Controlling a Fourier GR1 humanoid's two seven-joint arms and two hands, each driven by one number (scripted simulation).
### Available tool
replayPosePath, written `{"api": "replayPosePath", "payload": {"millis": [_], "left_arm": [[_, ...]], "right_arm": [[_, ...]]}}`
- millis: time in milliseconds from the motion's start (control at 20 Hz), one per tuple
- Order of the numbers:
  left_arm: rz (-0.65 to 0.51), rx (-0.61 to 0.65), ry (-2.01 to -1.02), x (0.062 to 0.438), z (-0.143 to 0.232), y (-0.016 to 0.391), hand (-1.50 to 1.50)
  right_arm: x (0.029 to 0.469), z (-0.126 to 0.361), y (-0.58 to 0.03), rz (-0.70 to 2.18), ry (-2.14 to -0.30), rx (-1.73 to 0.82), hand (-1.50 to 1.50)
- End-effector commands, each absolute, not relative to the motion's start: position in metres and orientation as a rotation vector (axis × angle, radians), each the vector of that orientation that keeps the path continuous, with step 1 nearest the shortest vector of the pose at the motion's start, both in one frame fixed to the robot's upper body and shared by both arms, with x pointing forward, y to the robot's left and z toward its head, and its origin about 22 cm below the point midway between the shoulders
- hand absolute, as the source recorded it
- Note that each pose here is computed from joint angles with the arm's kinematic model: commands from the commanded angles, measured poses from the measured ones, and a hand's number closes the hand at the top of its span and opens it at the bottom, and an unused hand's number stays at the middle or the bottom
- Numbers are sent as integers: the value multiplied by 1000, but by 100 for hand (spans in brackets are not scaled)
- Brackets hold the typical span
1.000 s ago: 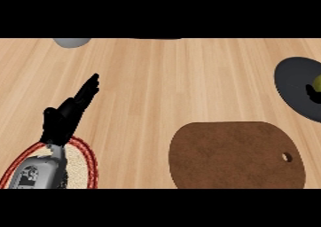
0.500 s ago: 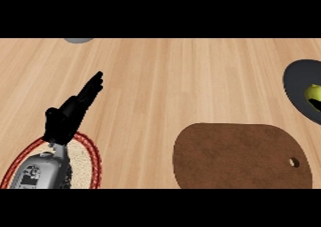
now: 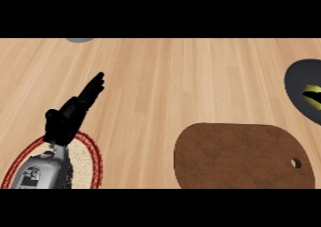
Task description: Pick the lemon from the cutting board and place it in the pan
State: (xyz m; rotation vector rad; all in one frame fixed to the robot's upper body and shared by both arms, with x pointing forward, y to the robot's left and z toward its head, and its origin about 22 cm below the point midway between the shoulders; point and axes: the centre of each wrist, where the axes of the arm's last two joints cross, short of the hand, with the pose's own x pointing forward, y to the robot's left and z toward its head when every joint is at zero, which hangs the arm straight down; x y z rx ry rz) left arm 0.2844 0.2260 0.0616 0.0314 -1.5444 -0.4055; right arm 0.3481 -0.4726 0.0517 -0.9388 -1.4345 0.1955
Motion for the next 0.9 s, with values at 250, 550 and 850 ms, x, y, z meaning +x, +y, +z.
{"api": "replayPosePath", "payload": {"millis": [250, 550, 850], "left_arm": [[-404, 40, -1540, 279, 64, 224, 0], [-376, 50, -1526, 280, 64, 223, 0], [-384, 59, -1522, 276, 57, 239, 0]], "right_arm": [[323, 55, -503, -126, -1632, -670, -150], [284, 34, -527, -99, -1683, -541, -150], [249, 13, -540, -102, -1813, -503, -150]]}}
